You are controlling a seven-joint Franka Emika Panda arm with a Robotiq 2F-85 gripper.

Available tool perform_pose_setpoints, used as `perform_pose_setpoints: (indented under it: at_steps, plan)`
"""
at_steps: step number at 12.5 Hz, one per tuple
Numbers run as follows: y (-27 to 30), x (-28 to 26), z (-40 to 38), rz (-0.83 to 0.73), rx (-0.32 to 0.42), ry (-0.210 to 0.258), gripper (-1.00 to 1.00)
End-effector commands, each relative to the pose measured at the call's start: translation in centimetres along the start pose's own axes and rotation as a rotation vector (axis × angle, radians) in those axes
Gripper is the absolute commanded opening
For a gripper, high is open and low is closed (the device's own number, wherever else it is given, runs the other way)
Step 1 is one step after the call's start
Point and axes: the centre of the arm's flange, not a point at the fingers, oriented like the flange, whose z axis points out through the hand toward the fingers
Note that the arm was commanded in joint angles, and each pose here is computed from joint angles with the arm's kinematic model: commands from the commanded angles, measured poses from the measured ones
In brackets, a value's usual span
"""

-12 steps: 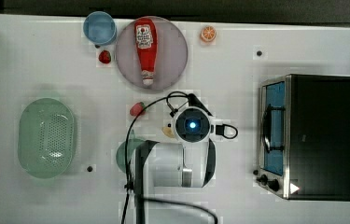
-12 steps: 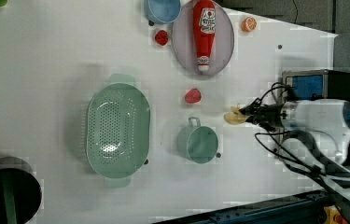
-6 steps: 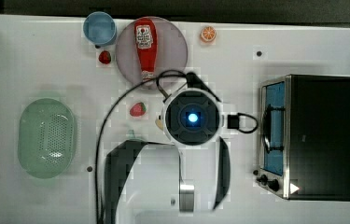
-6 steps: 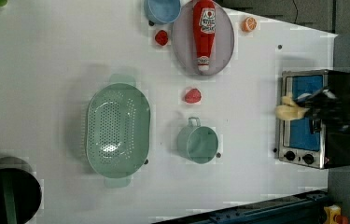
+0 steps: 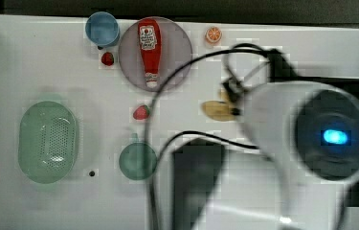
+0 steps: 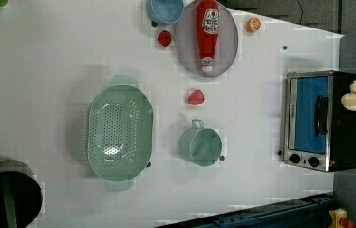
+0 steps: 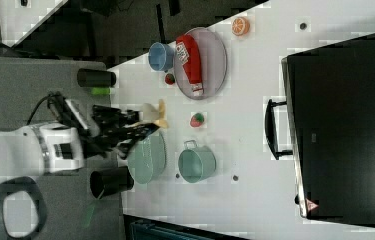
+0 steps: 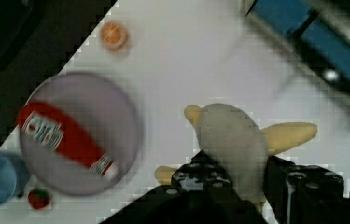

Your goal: Pick banana from table and place on oven.

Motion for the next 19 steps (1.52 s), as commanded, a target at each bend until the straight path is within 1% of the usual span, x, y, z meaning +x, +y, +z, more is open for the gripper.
perform_pose_setpoints:
  at_steps: [1,3,4,5,7,8,11,12,13,17,18,19]
  plan:
    - [8.3,6.3,6.1,-0.004,-0.088,-0.077,-0.50]
    - [11.7,8.9,8.2,-0.006,-0.108,-0.079,-0.50]
    - [13.0,10.1,9.2,-0.003,-0.116,-0.065,-0.50]
    - [14.2,11.4,10.2,0.002,-0.121,-0.037,-0.50]
    - [15.7,13.3,12.2,-0.040,-0.139,0.014,-0.50]
    - [16.4,13.9,13.5,-0.058,-0.157,0.016,-0.50]
    - [17.9,14.5,16.0,-0.045,-0.199,-0.011,-0.50]
    - [18.1,14.6,16.3,-0.043,-0.203,-0.009,-0.40]
    - [18.0,14.7,16.2,-0.044,-0.202,-0.002,-0.21]
    - [18.1,14.9,15.8,-0.049,-0.205,0.006,0.70]
    - [18.0,15.0,15.5,-0.052,-0.206,0.012,1.00]
    - [17.5,15.1,14.9,-0.064,-0.204,0.022,1.00]
